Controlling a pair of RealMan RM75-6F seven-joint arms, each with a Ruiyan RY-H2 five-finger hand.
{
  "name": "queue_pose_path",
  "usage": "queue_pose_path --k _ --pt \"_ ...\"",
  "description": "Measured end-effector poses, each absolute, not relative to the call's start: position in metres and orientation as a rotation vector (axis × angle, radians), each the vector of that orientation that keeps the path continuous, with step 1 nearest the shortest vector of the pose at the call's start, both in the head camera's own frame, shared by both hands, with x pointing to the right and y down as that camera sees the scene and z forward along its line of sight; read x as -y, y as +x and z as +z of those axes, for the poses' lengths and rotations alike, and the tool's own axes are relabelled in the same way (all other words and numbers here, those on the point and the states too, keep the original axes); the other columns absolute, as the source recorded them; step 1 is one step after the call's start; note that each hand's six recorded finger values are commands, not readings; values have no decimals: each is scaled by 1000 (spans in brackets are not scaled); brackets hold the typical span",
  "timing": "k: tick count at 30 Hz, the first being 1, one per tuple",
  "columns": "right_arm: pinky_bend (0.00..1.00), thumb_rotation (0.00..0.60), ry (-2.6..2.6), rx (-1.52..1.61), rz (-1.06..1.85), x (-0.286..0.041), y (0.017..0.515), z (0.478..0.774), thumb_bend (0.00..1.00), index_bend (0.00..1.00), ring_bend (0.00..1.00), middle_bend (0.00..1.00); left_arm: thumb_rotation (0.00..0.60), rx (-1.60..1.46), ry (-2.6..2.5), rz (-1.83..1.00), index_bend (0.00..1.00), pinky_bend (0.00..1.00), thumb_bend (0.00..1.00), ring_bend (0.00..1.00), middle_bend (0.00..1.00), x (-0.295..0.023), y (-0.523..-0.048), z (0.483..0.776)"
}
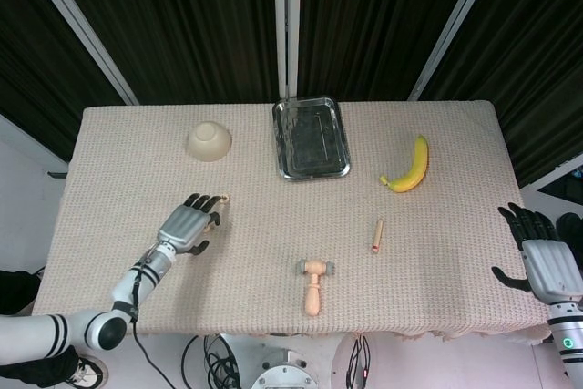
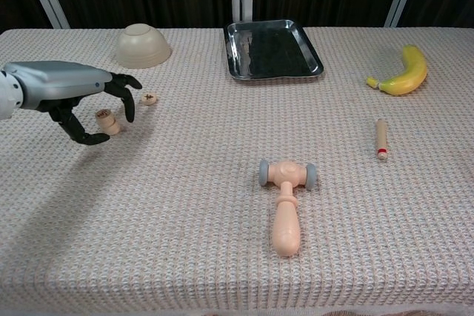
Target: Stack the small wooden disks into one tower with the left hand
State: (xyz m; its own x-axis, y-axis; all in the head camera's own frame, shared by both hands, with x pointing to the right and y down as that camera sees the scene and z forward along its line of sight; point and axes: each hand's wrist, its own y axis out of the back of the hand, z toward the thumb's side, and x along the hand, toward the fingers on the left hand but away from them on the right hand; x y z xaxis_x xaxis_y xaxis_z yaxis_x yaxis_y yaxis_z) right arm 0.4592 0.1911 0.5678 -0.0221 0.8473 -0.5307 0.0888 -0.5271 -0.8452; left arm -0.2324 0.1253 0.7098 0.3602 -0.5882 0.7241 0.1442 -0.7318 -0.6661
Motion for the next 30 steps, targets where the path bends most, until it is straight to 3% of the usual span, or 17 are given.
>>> queue_pose_path --k 19,30 --pt "0 600 -1667 981 1617 -191 459 571 141 0 0 0 600 -424 -1845 -1354 317 0 280 0 0 -97 -189 707" --pt "0 600 -1669 1019 1605 -189 465 565 141 0 0 0 600 -386 -1678 -1596 313 0 270 0 1 -75 -179 721"
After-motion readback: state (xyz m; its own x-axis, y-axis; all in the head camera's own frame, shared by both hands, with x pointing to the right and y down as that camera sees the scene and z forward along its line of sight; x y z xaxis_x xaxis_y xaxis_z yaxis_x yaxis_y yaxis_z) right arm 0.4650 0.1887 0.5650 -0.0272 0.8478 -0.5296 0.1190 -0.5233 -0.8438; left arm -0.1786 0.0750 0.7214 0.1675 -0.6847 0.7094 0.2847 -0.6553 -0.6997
